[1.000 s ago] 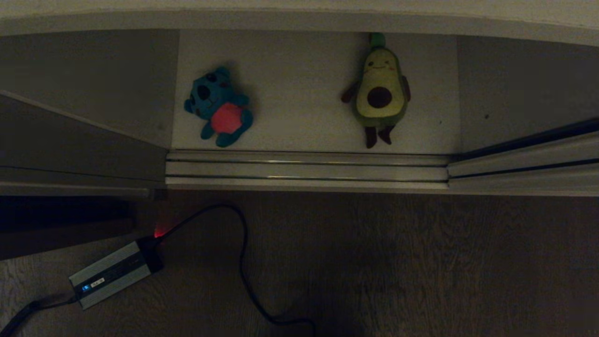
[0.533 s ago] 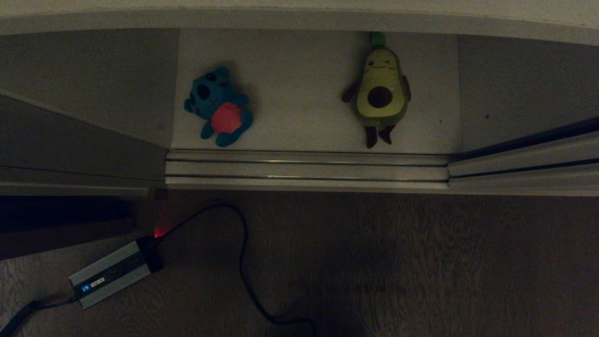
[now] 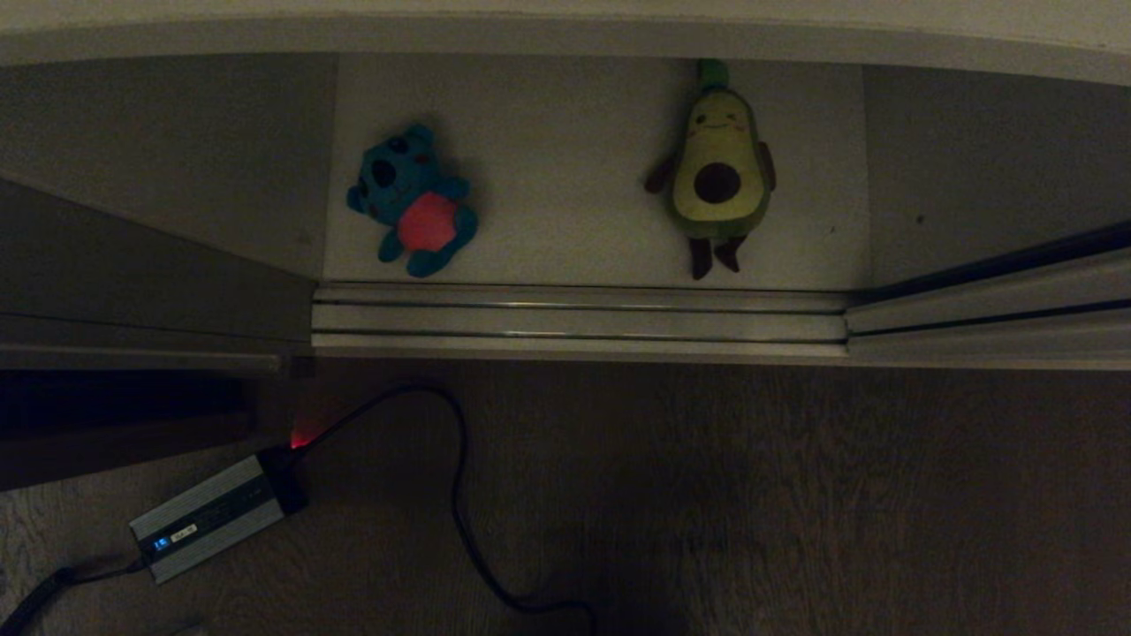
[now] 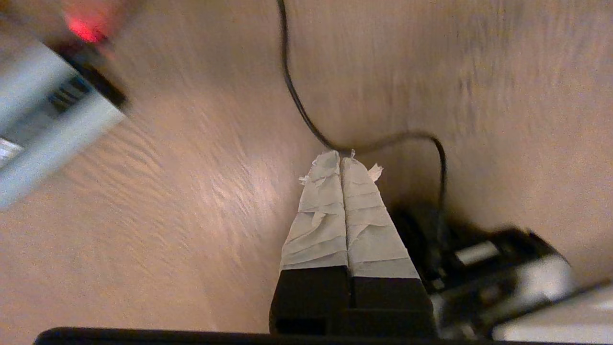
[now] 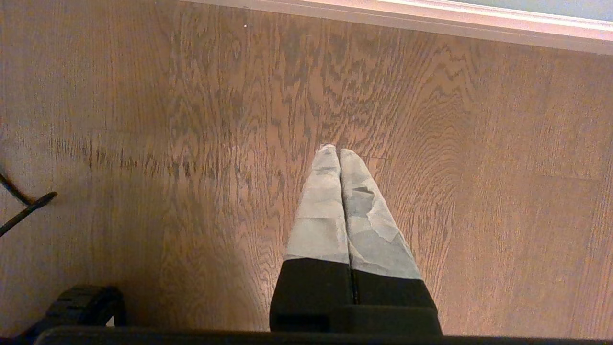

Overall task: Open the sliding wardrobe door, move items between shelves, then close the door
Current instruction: Place the blue doll on the higher shelf

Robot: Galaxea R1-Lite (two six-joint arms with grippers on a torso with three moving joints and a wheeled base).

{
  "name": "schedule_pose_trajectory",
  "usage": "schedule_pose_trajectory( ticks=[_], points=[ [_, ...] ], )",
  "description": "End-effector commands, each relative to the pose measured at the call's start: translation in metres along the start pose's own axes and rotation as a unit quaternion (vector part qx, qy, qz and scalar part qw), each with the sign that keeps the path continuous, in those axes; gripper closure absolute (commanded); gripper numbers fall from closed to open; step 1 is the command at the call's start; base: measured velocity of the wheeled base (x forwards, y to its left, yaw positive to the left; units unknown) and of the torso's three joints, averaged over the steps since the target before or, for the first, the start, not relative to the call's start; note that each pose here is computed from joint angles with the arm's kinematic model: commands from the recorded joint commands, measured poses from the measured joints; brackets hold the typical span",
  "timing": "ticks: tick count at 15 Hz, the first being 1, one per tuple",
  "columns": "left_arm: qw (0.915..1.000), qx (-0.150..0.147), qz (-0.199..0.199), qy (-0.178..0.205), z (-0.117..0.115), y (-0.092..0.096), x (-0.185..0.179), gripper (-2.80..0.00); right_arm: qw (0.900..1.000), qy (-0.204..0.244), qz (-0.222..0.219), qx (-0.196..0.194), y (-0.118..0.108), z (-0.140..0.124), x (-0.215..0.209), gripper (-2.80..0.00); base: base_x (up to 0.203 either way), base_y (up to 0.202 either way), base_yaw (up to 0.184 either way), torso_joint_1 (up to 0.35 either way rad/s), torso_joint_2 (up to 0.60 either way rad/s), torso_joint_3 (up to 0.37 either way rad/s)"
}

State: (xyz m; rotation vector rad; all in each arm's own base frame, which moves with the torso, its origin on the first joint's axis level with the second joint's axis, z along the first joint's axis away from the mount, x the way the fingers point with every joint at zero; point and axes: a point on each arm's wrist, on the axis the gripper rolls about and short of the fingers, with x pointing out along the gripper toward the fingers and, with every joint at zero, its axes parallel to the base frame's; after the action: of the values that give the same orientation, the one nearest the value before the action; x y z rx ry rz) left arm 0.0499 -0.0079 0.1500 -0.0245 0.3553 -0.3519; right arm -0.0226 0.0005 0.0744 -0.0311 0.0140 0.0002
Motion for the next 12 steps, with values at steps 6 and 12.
schedule_pose_trajectory(
  ticks=[6, 12],
  points=[
    [0.9938, -0.041, -0.024, 0.100, 0.033, 0.037, 0.104, 0.00, 1.000, 0.001, 0.000, 0.000, 0.000, -0.001, 0.000, 0.00, 0.000, 0.000, 0.000, 0.000, 0.00, 0.000],
    [0.9988, -0.048, -0.006, 0.003, 0.094, 0.044, 0.171, -2.80, 1.000, 0.001, 0.000, 0.000, 0.000, -0.001, 0.000, 0.00, 0.000, 0.000, 0.000, 0.000, 0.00, 0.000]
  ],
)
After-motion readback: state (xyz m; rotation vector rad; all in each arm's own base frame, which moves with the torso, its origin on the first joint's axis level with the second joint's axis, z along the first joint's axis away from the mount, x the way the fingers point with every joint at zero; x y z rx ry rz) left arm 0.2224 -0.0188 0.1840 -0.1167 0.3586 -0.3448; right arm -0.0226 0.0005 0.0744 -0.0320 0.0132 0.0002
